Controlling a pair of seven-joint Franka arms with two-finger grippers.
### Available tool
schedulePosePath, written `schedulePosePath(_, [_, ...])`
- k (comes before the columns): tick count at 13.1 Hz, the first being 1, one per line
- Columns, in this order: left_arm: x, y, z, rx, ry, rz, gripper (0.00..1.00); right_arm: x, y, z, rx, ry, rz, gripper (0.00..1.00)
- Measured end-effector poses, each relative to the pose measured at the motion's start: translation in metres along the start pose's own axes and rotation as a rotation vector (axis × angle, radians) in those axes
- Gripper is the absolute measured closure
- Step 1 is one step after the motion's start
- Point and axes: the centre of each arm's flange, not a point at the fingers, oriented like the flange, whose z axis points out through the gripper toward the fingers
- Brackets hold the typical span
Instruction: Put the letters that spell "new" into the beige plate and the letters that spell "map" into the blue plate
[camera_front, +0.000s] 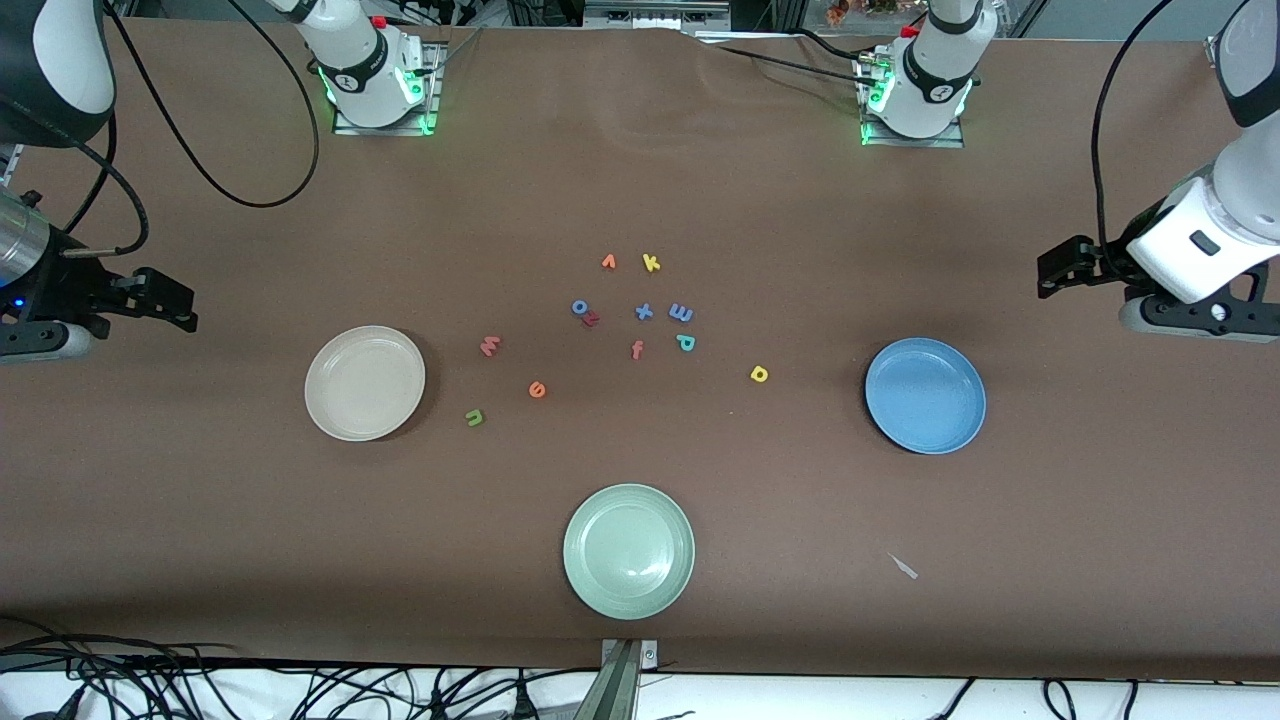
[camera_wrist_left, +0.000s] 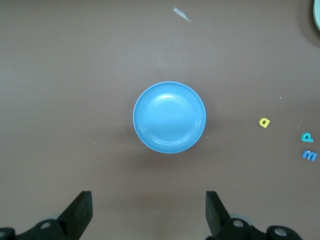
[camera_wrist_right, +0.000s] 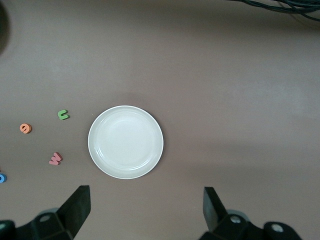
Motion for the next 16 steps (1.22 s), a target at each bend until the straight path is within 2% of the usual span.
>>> schedulePosePath(3, [0.0004,-0.0009,-0.0095,0.0,0.02,-0.002,0.0,0.0,0.0002,-0.0002,0.0,0.001,0.0,0.0])
schedulePosePath(16, [0.0005,-0.0009,-0.0095,0.0,0.02,-0.001,0.0,0.0,0.0003,-0.0002,0.0,0.001,0.001,0.0])
